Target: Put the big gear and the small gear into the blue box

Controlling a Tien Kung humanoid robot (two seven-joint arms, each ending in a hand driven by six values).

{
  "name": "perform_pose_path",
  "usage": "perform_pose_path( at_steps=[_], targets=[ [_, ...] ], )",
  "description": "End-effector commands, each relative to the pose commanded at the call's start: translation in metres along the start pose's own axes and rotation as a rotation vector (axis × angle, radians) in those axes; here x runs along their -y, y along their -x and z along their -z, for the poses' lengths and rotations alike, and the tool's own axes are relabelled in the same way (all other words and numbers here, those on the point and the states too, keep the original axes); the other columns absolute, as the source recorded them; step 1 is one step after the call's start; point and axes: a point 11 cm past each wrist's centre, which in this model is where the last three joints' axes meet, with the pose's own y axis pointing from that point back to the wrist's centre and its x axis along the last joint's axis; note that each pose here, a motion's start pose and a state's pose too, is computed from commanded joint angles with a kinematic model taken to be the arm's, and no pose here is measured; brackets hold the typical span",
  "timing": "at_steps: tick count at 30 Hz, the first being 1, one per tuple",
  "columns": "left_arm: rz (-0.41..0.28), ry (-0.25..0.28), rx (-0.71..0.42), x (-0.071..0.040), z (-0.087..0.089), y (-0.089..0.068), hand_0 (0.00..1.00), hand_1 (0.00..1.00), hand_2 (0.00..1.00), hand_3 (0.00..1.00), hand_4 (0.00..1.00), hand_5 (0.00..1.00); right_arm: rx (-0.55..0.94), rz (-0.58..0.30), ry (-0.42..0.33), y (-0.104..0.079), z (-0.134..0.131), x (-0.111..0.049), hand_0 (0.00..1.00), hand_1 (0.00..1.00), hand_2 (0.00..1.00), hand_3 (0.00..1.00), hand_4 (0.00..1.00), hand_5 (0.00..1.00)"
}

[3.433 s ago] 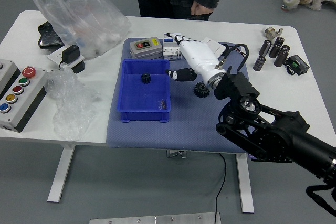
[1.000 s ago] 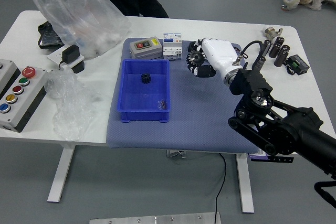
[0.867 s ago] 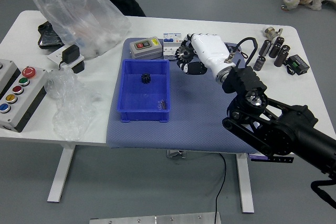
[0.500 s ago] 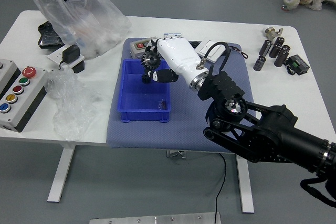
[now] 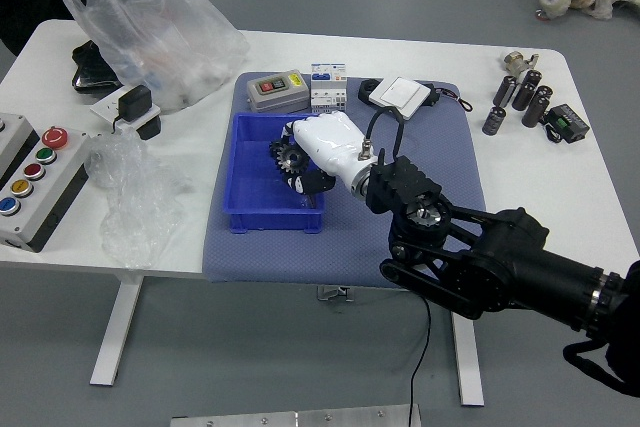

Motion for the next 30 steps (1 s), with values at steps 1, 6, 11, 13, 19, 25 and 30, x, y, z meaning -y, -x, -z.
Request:
perform_pose_path(
  at_steps=[1,6,11,13,19,25,30],
  targets=[
    [0.000,0.000,0.000,0.000,0.000,0.000,0.622,0.521,0.517,0.660,0.696,0.274,-0.001,0.006,0.002,0.002,0.000,0.000,0.434,0.619,0.600,0.541,0.475,0.002],
    [-0.002,0.002,0.001,0.000,-0.001,-0.001,0.622,0.519,0.516,0.661,0.696,0.274,-0.004,0.036,-0.003,0.010,0.002,-0.001,0.441,0.658,0.666,0.645,0.575,0.026],
    [-0.001,0.002,0.001,0.000,-0.001,-0.001,0.622,0.518,0.517,0.662,0.696,0.273,-0.004,0.053,-0.002,0.014,0.003,-0.001,0.482,0.753,0.811,0.790,0.548,0.217],
    [-0.002,0.003,0.001,0.000,-0.001,-0.001,0.622,0.518,0.517,0.662,0.696,0.273,-0.006,0.059,-0.002,0.015,0.004,-0.002,0.482,0.753,0.811,0.790,0.548,0.217],
    [-0.003,0.003,-0.001,0.000,-0.002,-0.002,0.622,0.519,0.516,0.660,0.696,0.274,-0.017,0.082,-0.005,0.019,0.006,-0.002,0.492,0.782,0.879,0.930,0.711,0.206],
    [-0.005,0.002,-0.003,0.000,-0.002,-0.003,0.622,0.518,0.516,0.660,0.696,0.275,-0.001,0.061,-0.005,0.015,0.005,-0.002,0.472,0.783,0.896,0.981,0.754,0.207],
    [-0.003,0.001,-0.004,0.000,-0.001,-0.002,0.622,0.519,0.516,0.661,0.696,0.274,0.138,-0.040,-0.012,-0.009,0.002,-0.004,0.423,0.735,0.841,0.926,0.738,0.225]
  ],
)
